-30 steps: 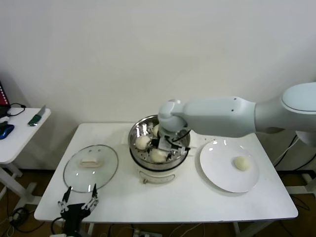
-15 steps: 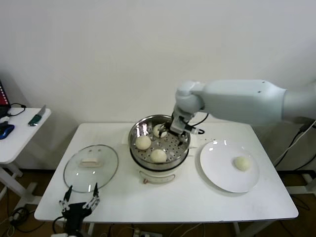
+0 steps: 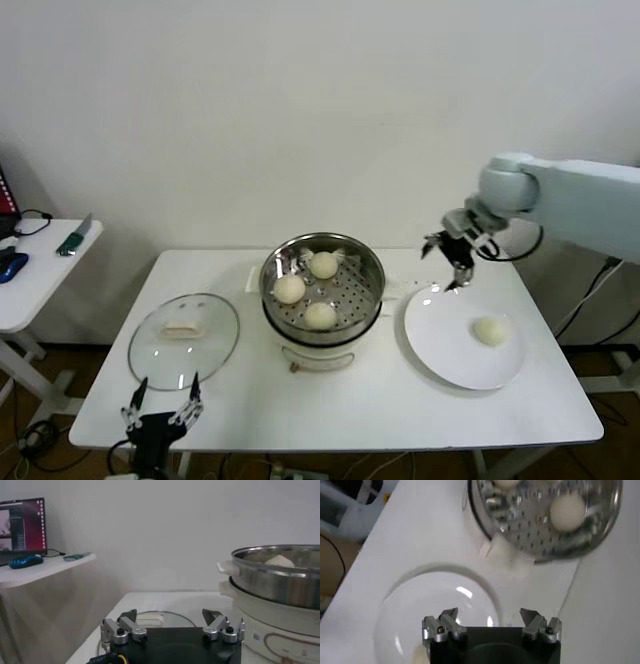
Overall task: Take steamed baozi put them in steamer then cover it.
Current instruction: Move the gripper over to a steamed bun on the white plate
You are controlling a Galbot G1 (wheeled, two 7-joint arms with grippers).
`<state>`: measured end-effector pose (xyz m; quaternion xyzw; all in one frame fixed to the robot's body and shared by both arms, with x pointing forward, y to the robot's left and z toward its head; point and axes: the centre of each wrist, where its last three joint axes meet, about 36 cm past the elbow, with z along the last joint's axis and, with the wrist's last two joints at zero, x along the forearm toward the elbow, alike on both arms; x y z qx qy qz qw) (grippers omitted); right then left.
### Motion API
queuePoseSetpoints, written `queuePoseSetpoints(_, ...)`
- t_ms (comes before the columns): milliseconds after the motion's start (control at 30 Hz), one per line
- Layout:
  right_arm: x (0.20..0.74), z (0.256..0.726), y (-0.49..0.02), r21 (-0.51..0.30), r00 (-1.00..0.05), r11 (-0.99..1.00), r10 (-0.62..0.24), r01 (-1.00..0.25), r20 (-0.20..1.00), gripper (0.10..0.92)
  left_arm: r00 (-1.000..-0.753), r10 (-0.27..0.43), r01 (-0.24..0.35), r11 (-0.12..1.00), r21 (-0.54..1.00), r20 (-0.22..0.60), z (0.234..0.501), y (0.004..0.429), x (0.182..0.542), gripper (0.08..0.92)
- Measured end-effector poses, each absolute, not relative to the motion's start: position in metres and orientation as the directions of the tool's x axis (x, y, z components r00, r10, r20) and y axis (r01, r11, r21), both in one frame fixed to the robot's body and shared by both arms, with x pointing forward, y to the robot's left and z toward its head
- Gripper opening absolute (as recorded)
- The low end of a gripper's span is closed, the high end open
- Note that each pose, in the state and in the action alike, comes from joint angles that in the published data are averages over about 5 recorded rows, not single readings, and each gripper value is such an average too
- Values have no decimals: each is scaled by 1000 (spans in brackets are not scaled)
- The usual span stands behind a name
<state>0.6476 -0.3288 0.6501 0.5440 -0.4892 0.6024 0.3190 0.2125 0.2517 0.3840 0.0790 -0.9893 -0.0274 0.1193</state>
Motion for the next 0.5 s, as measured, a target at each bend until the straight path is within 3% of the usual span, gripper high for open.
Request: queuePoseSetpoints(500, 648, 553, -421, -169, -165, -99, -43, -981, 985, 823, -952, -179, -159, 982, 99, 247, 382, 253, 204, 823)
